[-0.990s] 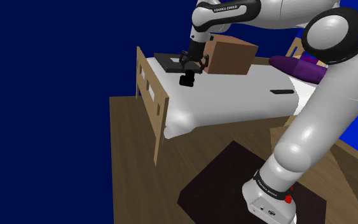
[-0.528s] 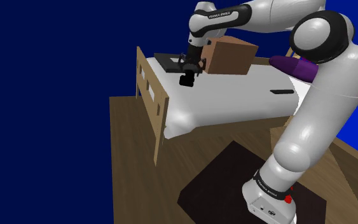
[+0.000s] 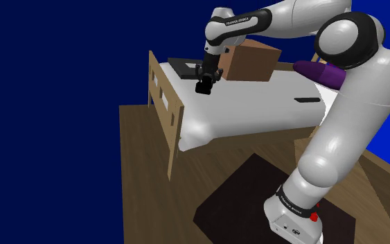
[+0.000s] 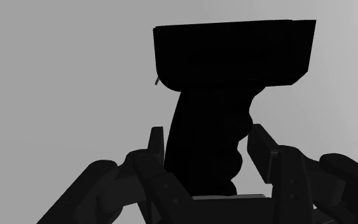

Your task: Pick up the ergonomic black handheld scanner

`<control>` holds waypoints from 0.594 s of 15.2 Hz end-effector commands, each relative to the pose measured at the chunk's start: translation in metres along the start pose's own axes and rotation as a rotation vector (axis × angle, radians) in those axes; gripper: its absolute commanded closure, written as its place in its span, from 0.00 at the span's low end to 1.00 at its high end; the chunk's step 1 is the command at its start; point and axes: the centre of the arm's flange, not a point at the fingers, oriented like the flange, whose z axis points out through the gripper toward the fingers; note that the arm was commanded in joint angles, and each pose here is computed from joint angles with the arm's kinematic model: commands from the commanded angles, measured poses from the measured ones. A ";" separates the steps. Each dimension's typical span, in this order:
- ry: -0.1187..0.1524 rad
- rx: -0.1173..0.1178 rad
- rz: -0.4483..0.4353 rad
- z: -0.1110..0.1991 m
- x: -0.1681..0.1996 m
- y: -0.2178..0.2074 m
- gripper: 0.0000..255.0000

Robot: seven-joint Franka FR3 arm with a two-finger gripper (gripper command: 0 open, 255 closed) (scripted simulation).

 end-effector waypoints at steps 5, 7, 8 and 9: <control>0.000 0.000 0.000 0.000 0.000 0.000 1.00; 0.000 0.000 0.000 -0.005 0.000 0.000 1.00; 0.000 0.000 0.000 -0.010 0.000 0.000 1.00; 0.000 0.000 0.000 -0.015 0.000 0.000 1.00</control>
